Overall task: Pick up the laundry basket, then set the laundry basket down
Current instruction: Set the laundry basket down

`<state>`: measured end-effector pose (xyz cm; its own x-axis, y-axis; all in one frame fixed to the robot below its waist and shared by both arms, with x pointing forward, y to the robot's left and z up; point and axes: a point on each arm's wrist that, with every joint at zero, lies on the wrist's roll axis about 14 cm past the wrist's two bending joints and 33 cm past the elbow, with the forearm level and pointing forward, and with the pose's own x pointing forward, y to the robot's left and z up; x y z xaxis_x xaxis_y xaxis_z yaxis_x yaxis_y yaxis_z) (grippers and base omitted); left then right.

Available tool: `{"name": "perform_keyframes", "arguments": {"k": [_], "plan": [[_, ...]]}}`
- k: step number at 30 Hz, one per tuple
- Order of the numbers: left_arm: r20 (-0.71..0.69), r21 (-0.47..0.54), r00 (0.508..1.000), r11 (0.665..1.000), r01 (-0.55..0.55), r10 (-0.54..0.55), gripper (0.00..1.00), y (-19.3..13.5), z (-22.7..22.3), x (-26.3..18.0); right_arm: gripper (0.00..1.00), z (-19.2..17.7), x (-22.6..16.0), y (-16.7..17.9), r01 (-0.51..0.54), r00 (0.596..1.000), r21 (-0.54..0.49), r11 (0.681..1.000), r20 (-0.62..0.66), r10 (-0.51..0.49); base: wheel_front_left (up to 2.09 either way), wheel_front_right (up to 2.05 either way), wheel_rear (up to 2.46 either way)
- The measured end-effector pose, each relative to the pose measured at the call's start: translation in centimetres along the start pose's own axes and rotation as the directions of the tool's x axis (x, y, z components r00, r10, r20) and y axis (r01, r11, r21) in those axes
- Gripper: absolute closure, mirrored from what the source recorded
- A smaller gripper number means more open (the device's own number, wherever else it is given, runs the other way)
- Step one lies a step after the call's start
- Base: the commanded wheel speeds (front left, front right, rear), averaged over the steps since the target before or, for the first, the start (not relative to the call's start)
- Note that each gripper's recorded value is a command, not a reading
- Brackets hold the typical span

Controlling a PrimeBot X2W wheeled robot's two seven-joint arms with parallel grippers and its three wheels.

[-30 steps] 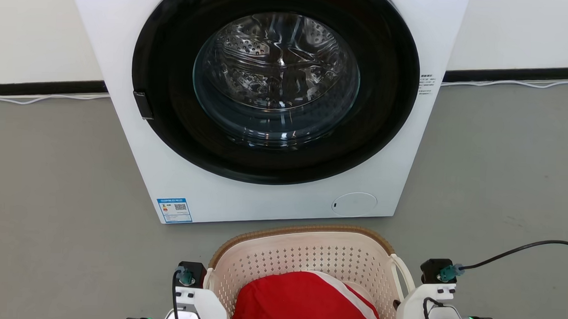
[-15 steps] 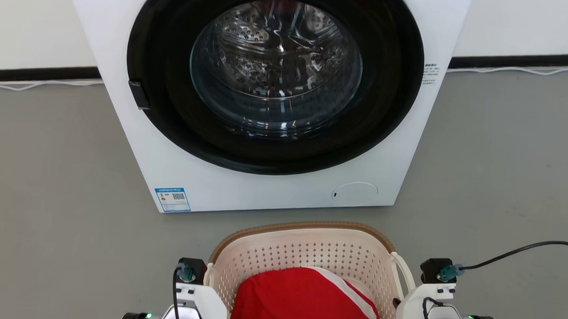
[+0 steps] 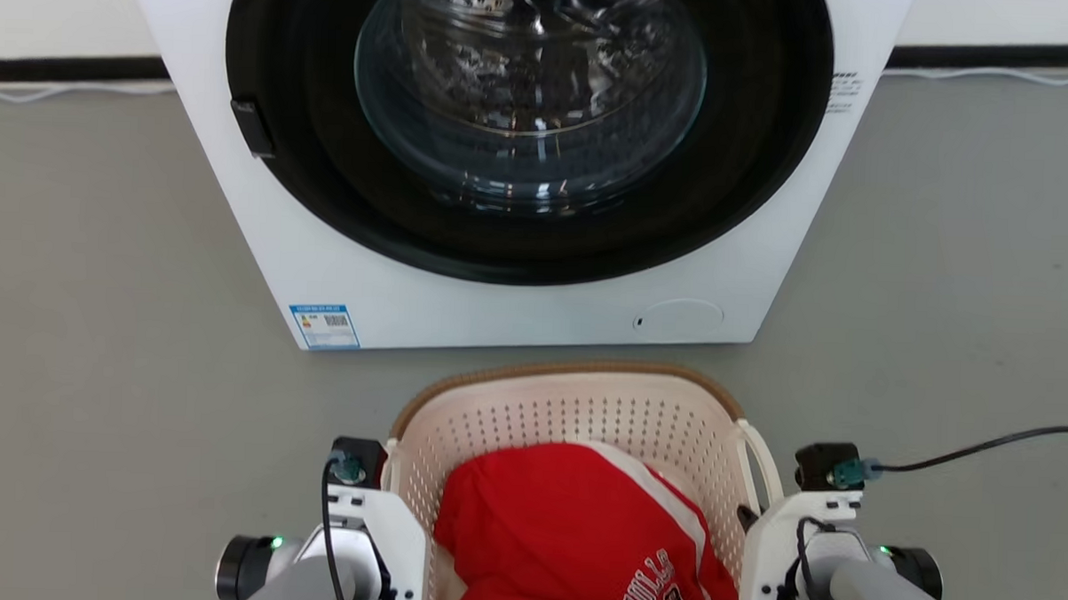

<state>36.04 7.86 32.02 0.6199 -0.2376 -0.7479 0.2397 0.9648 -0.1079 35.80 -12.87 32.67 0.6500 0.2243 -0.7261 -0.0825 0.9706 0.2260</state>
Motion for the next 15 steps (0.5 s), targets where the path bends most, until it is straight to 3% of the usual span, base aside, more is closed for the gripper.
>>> {"name": "perform_keyframes", "arguments": {"k": [15], "plan": [[0.014,-0.022,1.0,1.0,-0.014,0.014,1.0,1.7,1.9,3.1,1.0,2.1,3.6,0.0,-0.013,1.0,-0.002,1.0,0.012,0.013,0.0,0.0,0.0]]}}
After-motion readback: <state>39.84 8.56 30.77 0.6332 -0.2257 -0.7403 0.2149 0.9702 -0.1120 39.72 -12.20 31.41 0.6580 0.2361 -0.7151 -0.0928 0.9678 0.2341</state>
